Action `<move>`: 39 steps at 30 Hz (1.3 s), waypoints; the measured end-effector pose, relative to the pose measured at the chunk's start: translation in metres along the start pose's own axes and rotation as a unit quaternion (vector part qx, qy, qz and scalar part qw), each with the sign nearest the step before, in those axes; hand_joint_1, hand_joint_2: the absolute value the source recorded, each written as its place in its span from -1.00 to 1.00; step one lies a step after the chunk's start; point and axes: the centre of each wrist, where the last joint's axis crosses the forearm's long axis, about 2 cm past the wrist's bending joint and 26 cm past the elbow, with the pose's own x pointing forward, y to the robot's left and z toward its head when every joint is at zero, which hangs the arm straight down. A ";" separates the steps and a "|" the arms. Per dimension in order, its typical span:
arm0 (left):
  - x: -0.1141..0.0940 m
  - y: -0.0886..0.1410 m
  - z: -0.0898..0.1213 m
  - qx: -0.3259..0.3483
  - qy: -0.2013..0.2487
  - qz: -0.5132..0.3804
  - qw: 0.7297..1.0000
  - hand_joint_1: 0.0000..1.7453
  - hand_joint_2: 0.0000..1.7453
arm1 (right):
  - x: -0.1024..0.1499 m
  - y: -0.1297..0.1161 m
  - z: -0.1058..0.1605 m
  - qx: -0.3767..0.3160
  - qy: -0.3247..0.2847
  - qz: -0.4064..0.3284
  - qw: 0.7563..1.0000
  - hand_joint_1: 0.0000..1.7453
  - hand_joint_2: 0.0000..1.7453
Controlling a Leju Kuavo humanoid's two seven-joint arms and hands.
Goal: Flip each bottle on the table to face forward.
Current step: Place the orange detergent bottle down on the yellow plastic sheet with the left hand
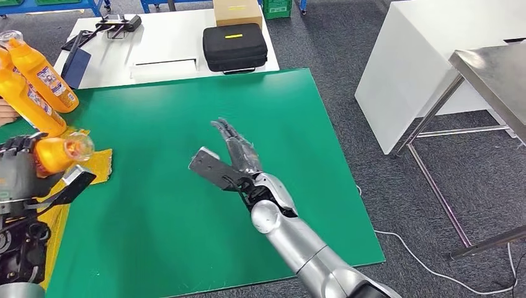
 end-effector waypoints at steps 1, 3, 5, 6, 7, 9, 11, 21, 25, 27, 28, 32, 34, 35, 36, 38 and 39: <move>-0.007 0.002 0.005 -0.011 0.014 -0.026 1.000 1.00 1.00 | -0.002 -0.005 0.001 -0.009 0.001 -0.005 1.000 -1.00 -1.00; -0.017 0.003 0.014 -0.029 0.046 -0.064 0.996 1.00 1.00 | -0.005 -0.012 0.004 -0.023 0.003 -0.012 1.000 -1.00 -1.00; -0.024 0.004 0.020 -0.041 0.067 -0.087 0.993 1.00 1.00 | -0.008 -0.017 0.006 -0.032 0.003 -0.015 0.999 -1.00 -1.00; -0.028 0.003 0.022 -0.046 0.077 -0.094 0.992 1.00 1.00 | -0.009 -0.019 0.007 -0.036 0.003 -0.017 0.999 -1.00 -1.00; -0.031 0.002 0.023 -0.052 0.088 -0.101 0.990 1.00 1.00 | -0.010 -0.021 0.008 -0.038 0.003 -0.017 0.999 -1.00 -1.00; -0.035 -0.002 0.026 -0.069 0.108 -0.111 0.985 1.00 1.00 | -0.011 -0.023 0.010 -0.041 0.004 -0.019 0.999 -1.00 -1.00; -0.036 -0.010 0.030 -0.093 0.119 -0.120 0.981 1.00 1.00 | -0.013 -0.024 0.012 -0.042 0.005 -0.021 0.999 -1.00 -1.00; -0.030 -0.050 0.062 -0.240 0.076 -0.134 0.958 1.00 1.00 | -0.020 -0.029 0.016 -0.043 0.005 -0.027 0.999 -1.00 -1.00; -0.026 -0.057 0.072 -0.274 0.058 -0.132 0.951 0.59 1.00 | -0.022 -0.031 0.016 -0.042 0.004 -0.026 0.999 -1.00 -1.00; -0.025 -0.059 0.073 -0.284 0.052 -0.131 0.948 -0.41 1.00 | -0.022 -0.031 0.016 -0.042 0.004 -0.026 0.999 -1.00 -1.00; -0.024 -0.060 0.073 -0.290 0.050 -0.131 0.947 -0.90 1.00 | -0.022 -0.032 0.016 -0.042 0.003 -0.026 0.999 -1.00 -1.00; -0.021 -0.063 0.072 -0.324 0.052 -0.127 0.936 -1.00 1.00 | -0.023 -0.033 0.017 -0.040 0.002 -0.027 0.999 -1.00 -1.00; -0.021 -0.064 0.069 -0.335 0.054 -0.123 0.932 -1.00 0.00 | -0.023 -0.033 0.017 -0.038 0.003 -0.028 0.999 -1.00 -1.00; -0.020 -0.064 0.068 -0.337 0.054 -0.119 0.932 -1.00 -0.50 | -0.023 -0.034 0.017 -0.037 0.003 -0.028 0.999 -1.00 -1.00; -0.020 -0.064 0.068 -0.336 0.053 -0.115 0.933 -1.00 -1.00 | -0.024 -0.034 0.017 -0.036 0.003 -0.028 0.999 -1.00 -1.00; -0.020 -0.064 0.068 -0.331 0.048 -0.107 0.936 -1.00 -1.00 | -0.024 -0.034 0.017 -0.036 0.004 -0.029 0.999 -1.00 -1.00; -0.020 -0.064 0.069 -0.328 0.045 -0.104 0.938 -1.00 -1.00 | -0.024 -0.034 0.017 -0.035 0.004 -0.029 0.999 -1.00 -1.00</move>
